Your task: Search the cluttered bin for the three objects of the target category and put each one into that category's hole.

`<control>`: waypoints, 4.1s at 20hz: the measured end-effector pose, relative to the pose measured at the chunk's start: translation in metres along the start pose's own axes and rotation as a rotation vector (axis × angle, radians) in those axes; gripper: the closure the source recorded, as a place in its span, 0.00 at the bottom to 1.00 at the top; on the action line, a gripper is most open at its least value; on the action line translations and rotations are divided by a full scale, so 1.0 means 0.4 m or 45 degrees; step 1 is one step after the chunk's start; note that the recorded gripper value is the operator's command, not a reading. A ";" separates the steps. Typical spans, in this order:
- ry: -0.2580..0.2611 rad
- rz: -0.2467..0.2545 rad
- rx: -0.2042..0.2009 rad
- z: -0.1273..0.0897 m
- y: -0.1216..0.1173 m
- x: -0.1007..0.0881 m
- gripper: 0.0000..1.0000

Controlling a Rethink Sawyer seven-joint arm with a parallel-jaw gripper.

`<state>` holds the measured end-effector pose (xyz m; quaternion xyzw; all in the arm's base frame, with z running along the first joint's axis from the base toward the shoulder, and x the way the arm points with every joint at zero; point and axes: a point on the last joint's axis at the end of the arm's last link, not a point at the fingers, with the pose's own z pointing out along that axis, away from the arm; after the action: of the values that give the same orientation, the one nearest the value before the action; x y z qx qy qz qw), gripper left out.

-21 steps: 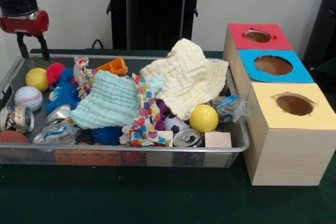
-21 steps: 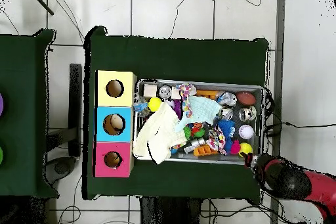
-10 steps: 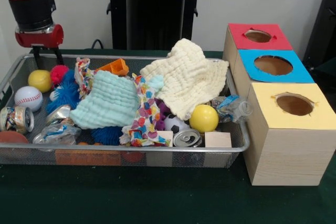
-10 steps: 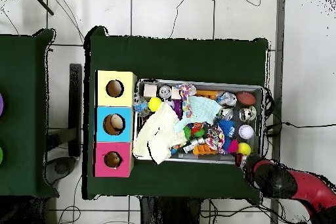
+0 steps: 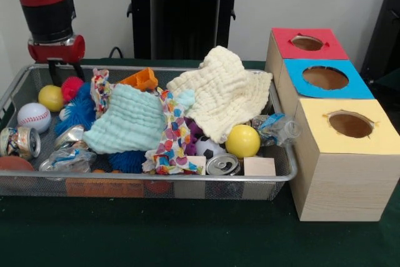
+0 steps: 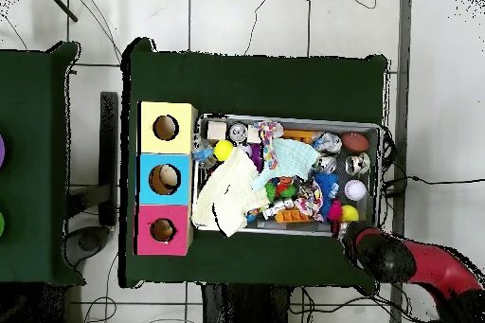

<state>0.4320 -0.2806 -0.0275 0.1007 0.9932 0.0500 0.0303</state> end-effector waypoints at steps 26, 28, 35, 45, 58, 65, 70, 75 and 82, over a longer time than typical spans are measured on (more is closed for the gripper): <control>0.015 -0.230 -0.024 0.120 0.331 0.013 0.00; 0.015 -0.228 -0.025 0.120 0.330 0.013 0.00; 0.015 -0.228 -0.025 0.120 0.330 0.013 0.00; 0.002 -0.188 -0.057 0.119 0.310 0.009 0.00; 0.065 -0.067 -0.126 0.111 0.202 -0.051 0.00; 0.098 -0.098 -0.090 0.104 0.113 -0.093 0.00; 0.139 -0.184 -0.072 0.100 0.060 -0.122 0.00; 0.148 -0.237 -0.068 0.095 0.006 -0.142 0.00; 0.112 -0.273 -0.038 0.088 -0.038 -0.183 0.00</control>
<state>0.5033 -0.3069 -0.0603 -0.0088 0.9978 0.0657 -0.0066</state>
